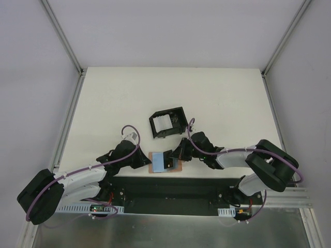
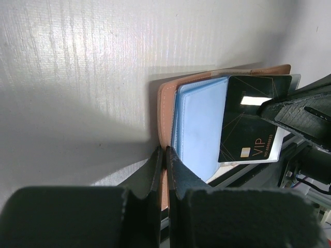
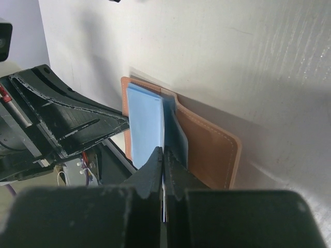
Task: Put the credit cards into the card holder
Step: Insert the credit card into the card holder.
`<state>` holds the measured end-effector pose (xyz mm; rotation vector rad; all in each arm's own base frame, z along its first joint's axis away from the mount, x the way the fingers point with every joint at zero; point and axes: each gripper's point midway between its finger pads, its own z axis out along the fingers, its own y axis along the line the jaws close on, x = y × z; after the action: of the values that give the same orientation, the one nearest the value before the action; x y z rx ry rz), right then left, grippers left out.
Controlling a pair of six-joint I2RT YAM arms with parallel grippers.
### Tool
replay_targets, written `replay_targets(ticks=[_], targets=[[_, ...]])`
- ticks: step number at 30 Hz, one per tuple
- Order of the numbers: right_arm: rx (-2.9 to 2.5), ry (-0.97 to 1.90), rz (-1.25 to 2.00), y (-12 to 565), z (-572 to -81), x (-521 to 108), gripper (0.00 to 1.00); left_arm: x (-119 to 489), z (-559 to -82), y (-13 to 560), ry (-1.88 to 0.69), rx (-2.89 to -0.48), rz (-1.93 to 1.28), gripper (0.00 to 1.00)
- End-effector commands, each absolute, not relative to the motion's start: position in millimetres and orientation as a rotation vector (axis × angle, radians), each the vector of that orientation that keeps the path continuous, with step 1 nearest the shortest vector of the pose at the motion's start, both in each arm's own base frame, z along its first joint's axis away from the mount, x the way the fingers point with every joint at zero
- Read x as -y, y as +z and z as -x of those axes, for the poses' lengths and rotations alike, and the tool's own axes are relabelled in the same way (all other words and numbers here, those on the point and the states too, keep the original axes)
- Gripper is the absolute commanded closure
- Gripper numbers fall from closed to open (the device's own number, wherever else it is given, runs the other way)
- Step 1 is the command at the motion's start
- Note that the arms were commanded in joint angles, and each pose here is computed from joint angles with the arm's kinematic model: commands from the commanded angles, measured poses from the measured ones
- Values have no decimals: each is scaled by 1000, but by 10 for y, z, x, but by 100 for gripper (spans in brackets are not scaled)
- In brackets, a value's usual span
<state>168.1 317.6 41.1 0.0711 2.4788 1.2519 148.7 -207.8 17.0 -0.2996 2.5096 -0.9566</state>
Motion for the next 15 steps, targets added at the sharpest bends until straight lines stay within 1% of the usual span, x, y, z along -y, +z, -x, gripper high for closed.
replay_targets(ticks=[1,15], targets=[[-2484,1234,-71,408,-1644,-3131,100,1991,-1469,53,-893,-2525,317,100],[-2531,1258,-81,340,-1582,-3226,100,2034,-1483,90,-919,-2515,311,100]])
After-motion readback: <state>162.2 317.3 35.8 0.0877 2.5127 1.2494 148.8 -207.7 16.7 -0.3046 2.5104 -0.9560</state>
